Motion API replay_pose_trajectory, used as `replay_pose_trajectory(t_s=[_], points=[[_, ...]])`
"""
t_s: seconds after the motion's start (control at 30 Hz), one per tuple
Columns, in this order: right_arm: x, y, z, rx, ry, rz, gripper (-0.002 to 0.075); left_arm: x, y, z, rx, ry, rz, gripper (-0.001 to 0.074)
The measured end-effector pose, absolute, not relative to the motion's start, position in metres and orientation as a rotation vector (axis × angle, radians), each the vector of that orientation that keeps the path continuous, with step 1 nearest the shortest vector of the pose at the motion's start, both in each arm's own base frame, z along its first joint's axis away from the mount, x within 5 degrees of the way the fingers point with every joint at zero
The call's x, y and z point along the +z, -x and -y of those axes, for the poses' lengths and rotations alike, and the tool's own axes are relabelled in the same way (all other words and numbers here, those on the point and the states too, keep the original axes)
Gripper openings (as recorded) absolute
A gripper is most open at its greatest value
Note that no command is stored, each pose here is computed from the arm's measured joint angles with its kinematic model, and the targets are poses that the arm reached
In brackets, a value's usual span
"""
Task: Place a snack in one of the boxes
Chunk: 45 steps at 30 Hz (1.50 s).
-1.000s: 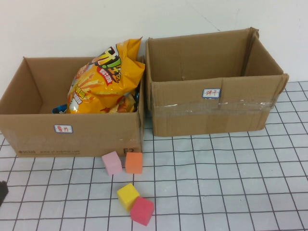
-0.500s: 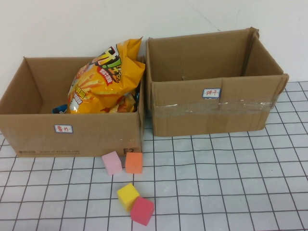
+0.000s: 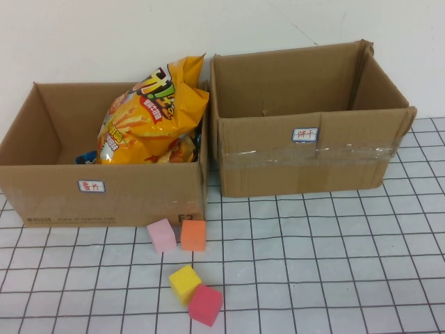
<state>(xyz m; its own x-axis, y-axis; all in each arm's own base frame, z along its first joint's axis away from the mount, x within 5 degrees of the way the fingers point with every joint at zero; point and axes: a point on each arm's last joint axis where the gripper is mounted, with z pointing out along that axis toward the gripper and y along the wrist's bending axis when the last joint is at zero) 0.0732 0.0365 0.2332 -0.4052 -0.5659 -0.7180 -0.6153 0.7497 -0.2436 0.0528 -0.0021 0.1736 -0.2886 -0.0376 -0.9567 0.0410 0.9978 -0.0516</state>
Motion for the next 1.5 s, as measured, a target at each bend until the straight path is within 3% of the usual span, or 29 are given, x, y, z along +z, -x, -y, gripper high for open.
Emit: replay_pose_trajectory(t_s=[0.47, 1.07, 1.33, 1.5], points=[[0.233, -0.073, -0.037, 0.075, 0.885, -2.103, 0.0003, 0.173, -0.052, 0.007, -0.051, -0.155, -1.859, -0.0001], [0.234, -0.072, -0.036, 0.075, 0.883, -2.097, 0.0003, 0.173, -0.052, 0.007, -0.047, -0.169, -1.858, -0.0001], [0.246, -0.056, -0.013, -0.044, 0.498, -1.957, 0.0002, 0.173, -0.052, 0.008, -0.050, -0.166, -1.858, -0.0001], [0.216, -0.048, -0.003, -0.122, 0.298, -1.913, 0.0002, 0.173, -0.052, 0.008, -0.050, -0.166, -1.858, -0.0001]])
